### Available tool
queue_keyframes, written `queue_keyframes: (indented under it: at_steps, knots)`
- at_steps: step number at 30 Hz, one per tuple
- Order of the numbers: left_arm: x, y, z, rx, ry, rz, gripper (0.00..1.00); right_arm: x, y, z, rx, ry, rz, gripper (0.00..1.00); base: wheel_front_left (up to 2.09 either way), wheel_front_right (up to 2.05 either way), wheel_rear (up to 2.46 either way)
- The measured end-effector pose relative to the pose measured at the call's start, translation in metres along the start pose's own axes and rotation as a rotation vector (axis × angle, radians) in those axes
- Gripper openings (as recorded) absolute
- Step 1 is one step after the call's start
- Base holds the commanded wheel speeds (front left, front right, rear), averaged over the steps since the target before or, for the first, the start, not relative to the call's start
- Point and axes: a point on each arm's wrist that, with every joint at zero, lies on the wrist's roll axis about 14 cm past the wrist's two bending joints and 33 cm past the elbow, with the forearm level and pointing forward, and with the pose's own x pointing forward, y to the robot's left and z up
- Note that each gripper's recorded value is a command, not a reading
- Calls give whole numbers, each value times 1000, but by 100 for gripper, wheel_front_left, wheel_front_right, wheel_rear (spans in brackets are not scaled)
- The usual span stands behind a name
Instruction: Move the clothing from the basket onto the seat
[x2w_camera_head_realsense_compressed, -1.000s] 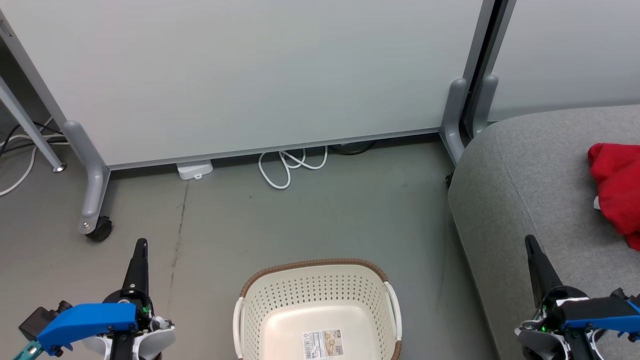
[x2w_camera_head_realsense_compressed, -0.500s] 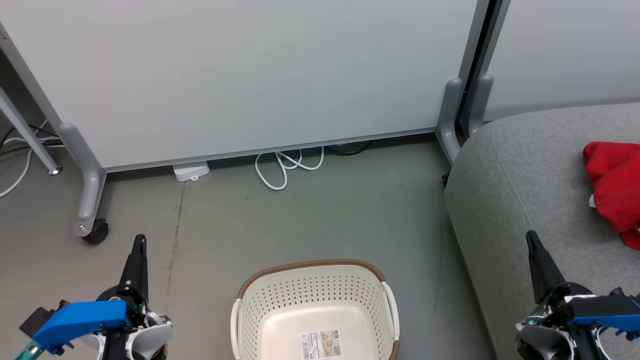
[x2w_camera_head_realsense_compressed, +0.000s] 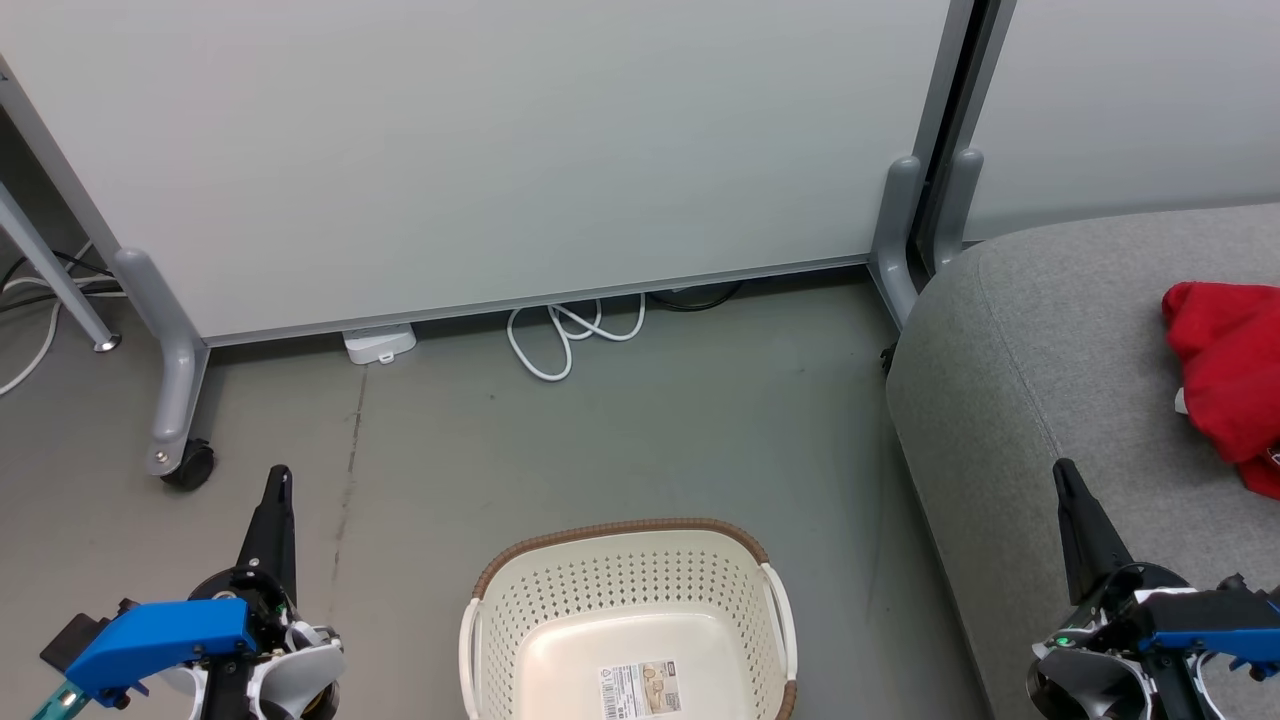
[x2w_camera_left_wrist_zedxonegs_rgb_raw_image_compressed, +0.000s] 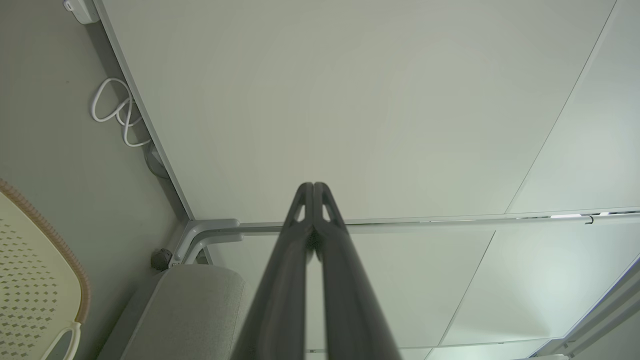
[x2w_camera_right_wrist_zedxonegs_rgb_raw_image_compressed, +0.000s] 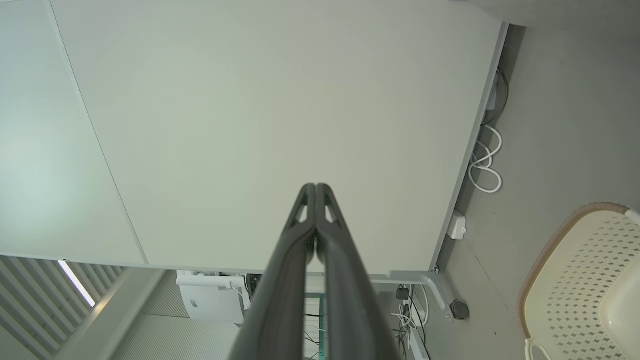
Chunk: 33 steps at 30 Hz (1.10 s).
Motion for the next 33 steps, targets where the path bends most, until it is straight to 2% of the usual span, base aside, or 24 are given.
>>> queue_keyframes:
  at_steps: [33]
  knots:
    - [0,0,0,0,0,0,0,0,0,0,0,0,1,0,0,0,0]
